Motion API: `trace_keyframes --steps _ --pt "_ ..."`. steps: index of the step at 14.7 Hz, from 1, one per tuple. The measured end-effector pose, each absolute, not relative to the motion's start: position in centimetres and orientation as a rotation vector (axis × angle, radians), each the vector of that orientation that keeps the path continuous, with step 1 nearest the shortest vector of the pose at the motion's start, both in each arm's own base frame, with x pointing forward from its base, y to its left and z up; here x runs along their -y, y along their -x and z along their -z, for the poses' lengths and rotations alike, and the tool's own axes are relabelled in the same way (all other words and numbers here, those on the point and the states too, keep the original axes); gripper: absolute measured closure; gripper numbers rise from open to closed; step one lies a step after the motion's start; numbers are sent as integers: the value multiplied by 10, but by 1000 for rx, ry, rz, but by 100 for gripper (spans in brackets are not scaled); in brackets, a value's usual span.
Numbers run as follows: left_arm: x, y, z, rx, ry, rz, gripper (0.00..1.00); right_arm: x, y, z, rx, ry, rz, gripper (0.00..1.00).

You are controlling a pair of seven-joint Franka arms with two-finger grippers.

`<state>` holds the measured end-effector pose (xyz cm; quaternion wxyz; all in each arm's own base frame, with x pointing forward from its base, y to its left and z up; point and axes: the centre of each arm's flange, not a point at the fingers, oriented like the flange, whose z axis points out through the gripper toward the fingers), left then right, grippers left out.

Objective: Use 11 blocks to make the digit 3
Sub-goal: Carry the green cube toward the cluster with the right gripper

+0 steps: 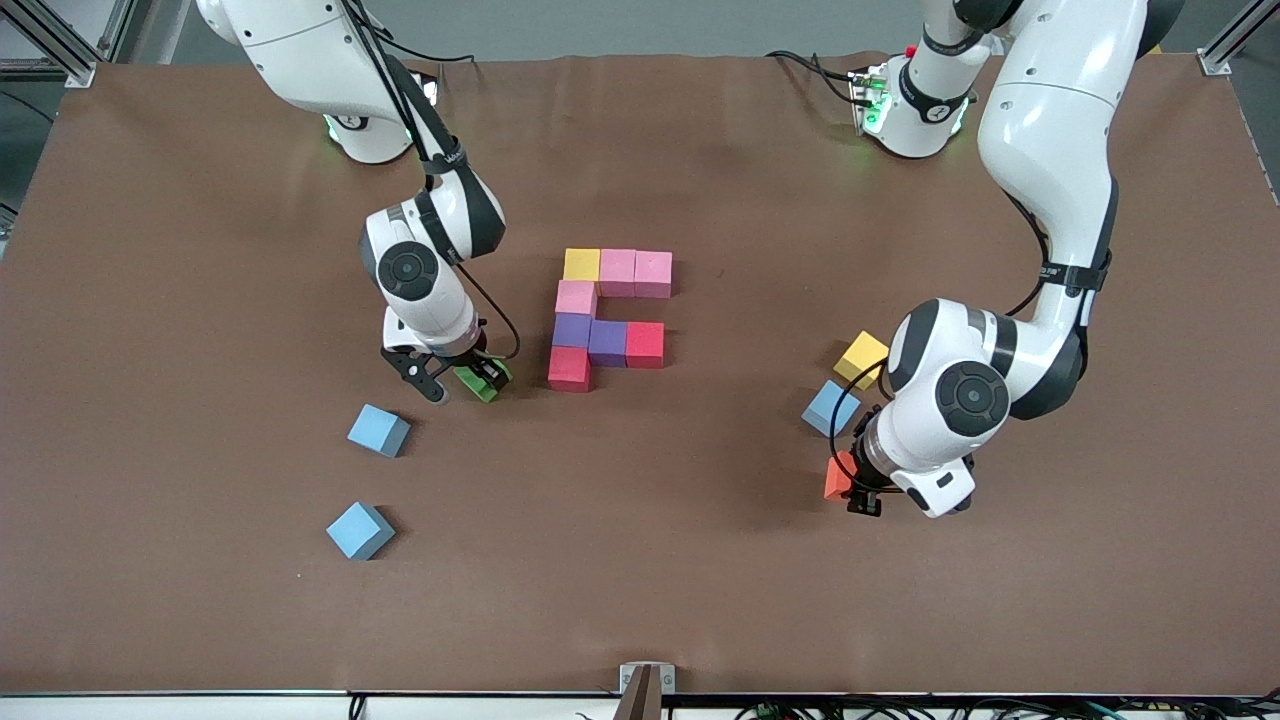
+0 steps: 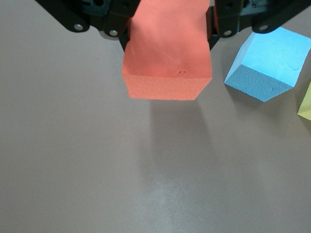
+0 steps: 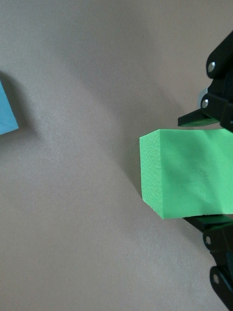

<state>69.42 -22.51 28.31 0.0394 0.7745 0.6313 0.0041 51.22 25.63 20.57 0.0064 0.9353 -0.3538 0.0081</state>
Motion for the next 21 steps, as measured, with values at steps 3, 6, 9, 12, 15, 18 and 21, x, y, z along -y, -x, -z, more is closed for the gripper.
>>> trace_keyframes --steps 3,6,9,12,15,18,21 --pt "225 -694 -283 -1935 -2374 -12 45 -257 -512 -208 1106 -2930 -29 42" --pt "225 -694 -282 -1936 -2375 -11 45 -259 -515 -212 1100 -2942 -42 46" --pt "225 -694 -280 -1937 -2377 -8 45 -269 -525 -227 955 -3000 -50 46" --pt "225 -694 -278 -1939 -2378 -6 45 -279 -541 -252 744 -3057 -41 46" --pt "225 -694 -278 -1939 -2378 -6 45 -289 -563 -286 678 -3103 -103 46" --pt "225 -694 -278 -1939 -2379 -6 45 -300 -578 -304 471 -3145 -127 46" --pt "225 -694 -277 -1939 -2379 -5 45 -312 -592 -299 345 -3158 -136 46"
